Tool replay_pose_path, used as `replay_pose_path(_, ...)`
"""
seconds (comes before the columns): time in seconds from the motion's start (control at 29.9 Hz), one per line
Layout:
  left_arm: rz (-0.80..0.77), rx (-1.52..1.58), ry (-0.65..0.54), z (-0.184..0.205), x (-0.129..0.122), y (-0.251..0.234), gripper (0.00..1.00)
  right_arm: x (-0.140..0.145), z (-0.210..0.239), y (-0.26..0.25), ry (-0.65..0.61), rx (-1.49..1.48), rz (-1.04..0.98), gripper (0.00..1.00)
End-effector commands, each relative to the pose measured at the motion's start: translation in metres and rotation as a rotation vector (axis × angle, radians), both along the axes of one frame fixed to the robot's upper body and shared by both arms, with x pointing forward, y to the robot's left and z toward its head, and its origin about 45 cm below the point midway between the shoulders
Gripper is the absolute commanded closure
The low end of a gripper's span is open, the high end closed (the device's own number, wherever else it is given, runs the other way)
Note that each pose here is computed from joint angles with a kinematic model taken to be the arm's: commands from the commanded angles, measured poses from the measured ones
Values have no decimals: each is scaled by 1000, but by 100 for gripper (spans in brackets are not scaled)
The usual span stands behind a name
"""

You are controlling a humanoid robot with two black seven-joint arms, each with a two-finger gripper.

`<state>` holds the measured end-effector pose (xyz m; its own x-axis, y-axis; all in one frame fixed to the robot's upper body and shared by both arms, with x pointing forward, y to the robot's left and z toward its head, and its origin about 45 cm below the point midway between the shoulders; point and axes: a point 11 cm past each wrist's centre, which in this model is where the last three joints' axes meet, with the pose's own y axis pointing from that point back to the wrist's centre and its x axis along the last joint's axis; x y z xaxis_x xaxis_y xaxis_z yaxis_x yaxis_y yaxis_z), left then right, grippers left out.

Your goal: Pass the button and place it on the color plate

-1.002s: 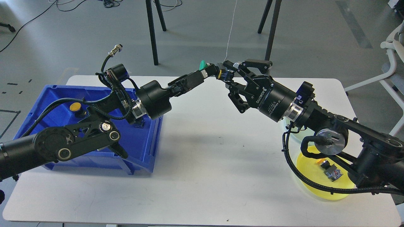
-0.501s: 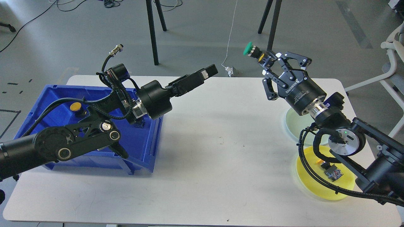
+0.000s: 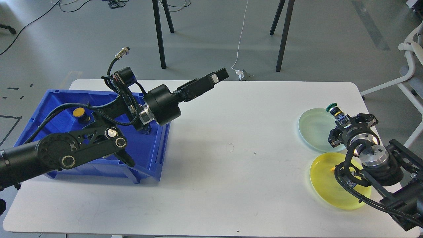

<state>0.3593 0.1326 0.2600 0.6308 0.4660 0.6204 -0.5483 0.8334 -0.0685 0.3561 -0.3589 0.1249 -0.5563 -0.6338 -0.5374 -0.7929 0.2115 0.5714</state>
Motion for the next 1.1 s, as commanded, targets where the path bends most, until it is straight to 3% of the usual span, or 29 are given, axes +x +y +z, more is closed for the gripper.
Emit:
replay_pose_path(0.0, 0, 0, 1, 0, 0, 0, 21, -2, -13, 1, 37, 0, -8, 72)
replay_pose_path(0.07, -1, 0, -1, 0, 0, 0, 21, -2, -14, 3, 38, 4, -6, 54)
replay_pose_path(0.17, 2, 0, 0, 0, 0, 0, 21, -1, -13, 3, 36, 6, -5, 0)
replay_pose_path(0.33, 33, -39, 30, 3, 5, 4, 16, 4, -4, 9, 7, 0, 12, 1)
replay_pose_path(0.57, 144, -187, 142, 14, 23, 17, 12, 23, 45, 39, -128, 1, 124, 1)
replay_pose_path(0.73, 243, -439, 331, 28, 38, 43, 2, 22, 108, 64, -515, -188, 547, 1)
replay_pose_path(0.87, 69, -615, 567, 28, 27, 62, 0, 14, 134, 64, -737, -175, 810, 1)
replay_pose_path(0.94, -18, -671, 620, 29, 22, 70, 0, 14, 142, 58, -827, -119, 845, 1)
replay_pose_path(1.07, -18, -759, 630, 24, 19, 93, 0, 23, 148, 30, -886, 97, 619, 1)
